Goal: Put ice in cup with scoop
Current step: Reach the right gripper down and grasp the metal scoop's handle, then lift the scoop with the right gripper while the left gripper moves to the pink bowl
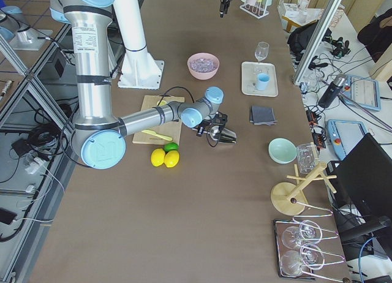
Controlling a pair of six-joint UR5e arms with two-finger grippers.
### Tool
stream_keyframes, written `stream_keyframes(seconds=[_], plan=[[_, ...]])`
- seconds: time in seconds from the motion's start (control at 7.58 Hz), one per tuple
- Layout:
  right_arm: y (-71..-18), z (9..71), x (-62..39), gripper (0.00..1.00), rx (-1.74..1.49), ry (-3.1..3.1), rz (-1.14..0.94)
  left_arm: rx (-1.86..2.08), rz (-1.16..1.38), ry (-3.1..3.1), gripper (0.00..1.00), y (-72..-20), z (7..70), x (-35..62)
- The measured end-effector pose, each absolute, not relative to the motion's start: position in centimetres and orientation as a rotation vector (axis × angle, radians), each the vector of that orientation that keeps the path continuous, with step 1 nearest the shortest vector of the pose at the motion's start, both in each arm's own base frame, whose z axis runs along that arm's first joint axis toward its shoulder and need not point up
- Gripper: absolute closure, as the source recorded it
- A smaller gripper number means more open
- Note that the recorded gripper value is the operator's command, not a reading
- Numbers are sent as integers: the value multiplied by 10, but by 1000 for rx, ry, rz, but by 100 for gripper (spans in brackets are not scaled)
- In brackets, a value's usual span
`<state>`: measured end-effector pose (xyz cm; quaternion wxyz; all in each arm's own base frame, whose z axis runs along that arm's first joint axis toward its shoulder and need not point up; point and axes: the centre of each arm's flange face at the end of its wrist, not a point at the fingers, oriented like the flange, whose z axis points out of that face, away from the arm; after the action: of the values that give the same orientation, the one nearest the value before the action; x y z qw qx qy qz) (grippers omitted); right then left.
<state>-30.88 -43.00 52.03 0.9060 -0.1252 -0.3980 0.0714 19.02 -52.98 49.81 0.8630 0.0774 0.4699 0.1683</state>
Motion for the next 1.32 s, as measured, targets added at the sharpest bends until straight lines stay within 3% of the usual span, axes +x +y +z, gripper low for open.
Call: stream_keyframes(seconds=[0.4, 0.79, 1.32], plan=[[-432, 506, -298, 100, -244, -841, 148, 246, 512, 1038, 2, -507, 448, 247], [-432, 450, -267, 100, -127, -845, 28, 391, 754, 1151, 2, -472, 405, 336], [-435, 403, -262, 100, 158, -732, -386, 604, 886, 1233, 2, -457, 373, 385]])
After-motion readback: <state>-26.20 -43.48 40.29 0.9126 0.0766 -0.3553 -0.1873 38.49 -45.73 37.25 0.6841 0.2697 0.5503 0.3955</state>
